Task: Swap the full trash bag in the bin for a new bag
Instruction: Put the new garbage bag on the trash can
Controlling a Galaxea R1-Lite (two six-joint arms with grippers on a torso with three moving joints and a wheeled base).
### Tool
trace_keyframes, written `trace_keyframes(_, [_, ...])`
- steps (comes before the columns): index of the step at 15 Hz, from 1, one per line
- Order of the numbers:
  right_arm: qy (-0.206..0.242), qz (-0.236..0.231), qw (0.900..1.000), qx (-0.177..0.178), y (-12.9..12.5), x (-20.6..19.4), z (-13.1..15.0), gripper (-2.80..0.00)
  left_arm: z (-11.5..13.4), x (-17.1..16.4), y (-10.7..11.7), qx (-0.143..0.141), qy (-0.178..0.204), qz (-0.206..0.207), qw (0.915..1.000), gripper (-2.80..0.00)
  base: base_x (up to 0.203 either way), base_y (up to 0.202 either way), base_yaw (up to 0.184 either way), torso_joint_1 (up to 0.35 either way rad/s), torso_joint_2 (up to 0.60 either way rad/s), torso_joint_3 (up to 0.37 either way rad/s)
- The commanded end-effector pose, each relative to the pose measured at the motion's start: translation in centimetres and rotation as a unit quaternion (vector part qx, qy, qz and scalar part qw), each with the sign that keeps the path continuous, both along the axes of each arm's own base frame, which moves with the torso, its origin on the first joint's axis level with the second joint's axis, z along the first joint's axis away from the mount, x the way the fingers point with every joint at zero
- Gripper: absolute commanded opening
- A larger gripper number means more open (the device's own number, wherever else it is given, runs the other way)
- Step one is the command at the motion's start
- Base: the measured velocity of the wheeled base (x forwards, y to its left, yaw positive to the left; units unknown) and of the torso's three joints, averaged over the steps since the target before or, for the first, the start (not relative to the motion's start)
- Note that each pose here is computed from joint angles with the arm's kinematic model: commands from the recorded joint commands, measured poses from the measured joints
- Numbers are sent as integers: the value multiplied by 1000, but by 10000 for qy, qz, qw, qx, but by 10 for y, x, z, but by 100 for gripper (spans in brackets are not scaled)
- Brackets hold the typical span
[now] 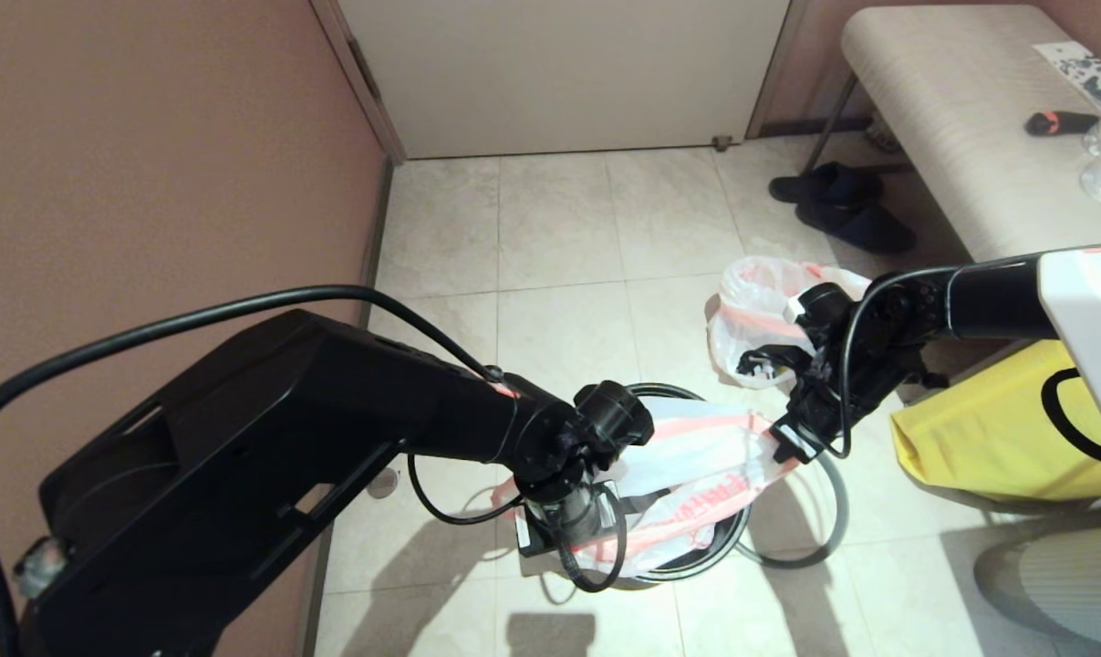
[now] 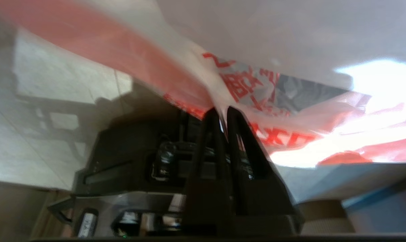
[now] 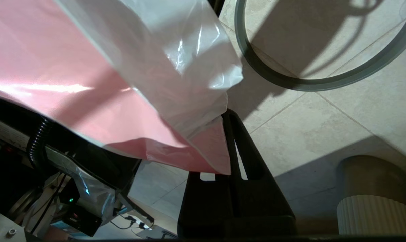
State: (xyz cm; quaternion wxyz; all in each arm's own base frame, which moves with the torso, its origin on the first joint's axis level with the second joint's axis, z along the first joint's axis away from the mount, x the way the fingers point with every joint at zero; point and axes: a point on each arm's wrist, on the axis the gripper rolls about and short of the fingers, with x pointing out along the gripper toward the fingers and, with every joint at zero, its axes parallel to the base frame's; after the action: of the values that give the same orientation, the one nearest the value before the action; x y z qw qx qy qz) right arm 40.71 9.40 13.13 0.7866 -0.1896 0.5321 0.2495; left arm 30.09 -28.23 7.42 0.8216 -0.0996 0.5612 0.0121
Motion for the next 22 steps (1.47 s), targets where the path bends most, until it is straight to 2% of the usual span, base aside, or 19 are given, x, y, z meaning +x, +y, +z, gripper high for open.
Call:
trace_keyframes(1, [38, 14, 10000, -8, 0, 0, -2, -280, -3, 0, 0, 41, 37, 29, 10000, -280, 0, 0, 0, 0, 0, 0])
trace_keyframes(6, [151, 45, 9999, -49, 0, -3, -3, -280, 10, -10, 4, -65, 41, -50, 10000, -280, 0, 0, 0, 0, 0, 0])
trace_keyframes(8, [272, 65, 9996, -100, 0, -5, -5, -280, 20, -19, 5, -281, 216, -209, 9992, -280, 0, 0, 0, 0, 0, 0])
trace_keyframes(9, [280, 63, 9995, -110, 0, -5, -6, -280, 21, -25, 5, -302, 406, -294, 9983, -280, 0, 0, 0, 0, 0, 0])
trace_keyframes(13, [484, 161, 9985, -173, 4, -2, -23, -280, 4, -44, -3, -317, 987, -515, 9933, -280, 0, 0, 0, 0, 0, 0])
trace_keyframes(17, [783, 310, 9961, -260, 7, 0, -49, -280, -14, -52, -9, -118, 1207, -625, 9906, -280, 0, 0, 0, 0, 0, 0])
trace_keyframes(22, [896, 367, 9949, -284, 11, 8, -72, -280, -43, -53, -7, 188, 1497, -566, 9869, -280, 0, 0, 0, 0, 0, 0])
